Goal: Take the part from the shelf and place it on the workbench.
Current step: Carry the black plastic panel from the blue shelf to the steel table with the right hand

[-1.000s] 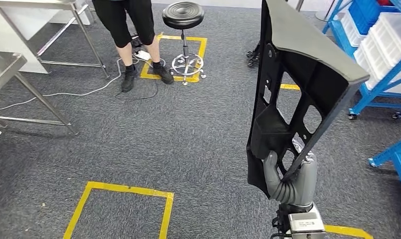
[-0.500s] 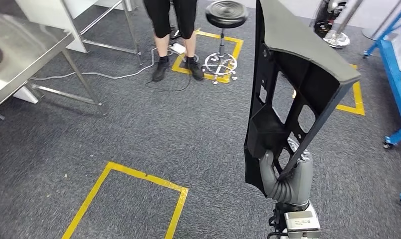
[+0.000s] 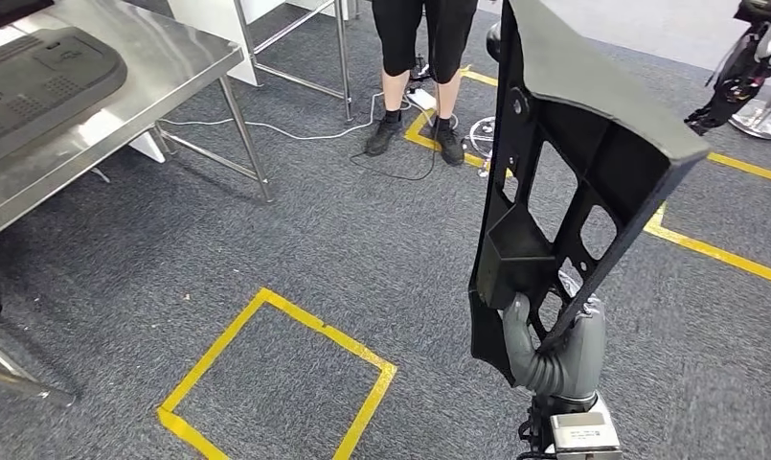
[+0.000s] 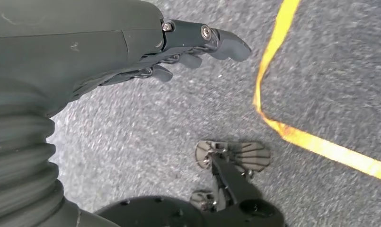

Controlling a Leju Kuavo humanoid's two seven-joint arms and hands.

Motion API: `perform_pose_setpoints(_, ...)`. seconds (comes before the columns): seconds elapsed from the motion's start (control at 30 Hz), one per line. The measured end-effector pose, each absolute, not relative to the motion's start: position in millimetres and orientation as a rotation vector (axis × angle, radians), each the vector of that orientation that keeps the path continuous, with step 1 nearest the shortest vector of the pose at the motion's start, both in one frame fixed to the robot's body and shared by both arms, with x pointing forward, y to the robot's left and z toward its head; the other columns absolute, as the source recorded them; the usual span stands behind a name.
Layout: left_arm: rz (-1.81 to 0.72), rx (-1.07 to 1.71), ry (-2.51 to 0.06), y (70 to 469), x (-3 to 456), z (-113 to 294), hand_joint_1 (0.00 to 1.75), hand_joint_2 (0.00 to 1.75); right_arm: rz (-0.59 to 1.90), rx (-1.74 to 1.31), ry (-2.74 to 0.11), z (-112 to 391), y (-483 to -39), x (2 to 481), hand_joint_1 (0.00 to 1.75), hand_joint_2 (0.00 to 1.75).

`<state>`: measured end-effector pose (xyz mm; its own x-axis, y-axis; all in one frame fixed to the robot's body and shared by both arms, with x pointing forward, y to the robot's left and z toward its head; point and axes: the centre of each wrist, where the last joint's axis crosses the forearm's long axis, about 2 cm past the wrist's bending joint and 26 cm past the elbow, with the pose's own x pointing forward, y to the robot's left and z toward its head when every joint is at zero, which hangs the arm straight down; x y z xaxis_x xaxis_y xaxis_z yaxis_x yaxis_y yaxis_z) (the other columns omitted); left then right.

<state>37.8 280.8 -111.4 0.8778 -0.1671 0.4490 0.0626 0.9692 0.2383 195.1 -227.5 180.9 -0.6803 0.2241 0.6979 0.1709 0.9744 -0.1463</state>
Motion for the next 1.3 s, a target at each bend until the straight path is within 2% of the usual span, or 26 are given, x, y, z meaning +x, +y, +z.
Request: perform_pose_setpoints(1.3,-0.142,0.220,-0.495,277.9,41.7,-110.9,0.00,1.75,0.073,-0.296,-2.324,180.2,-240.4,196.8,1.75,1.75)
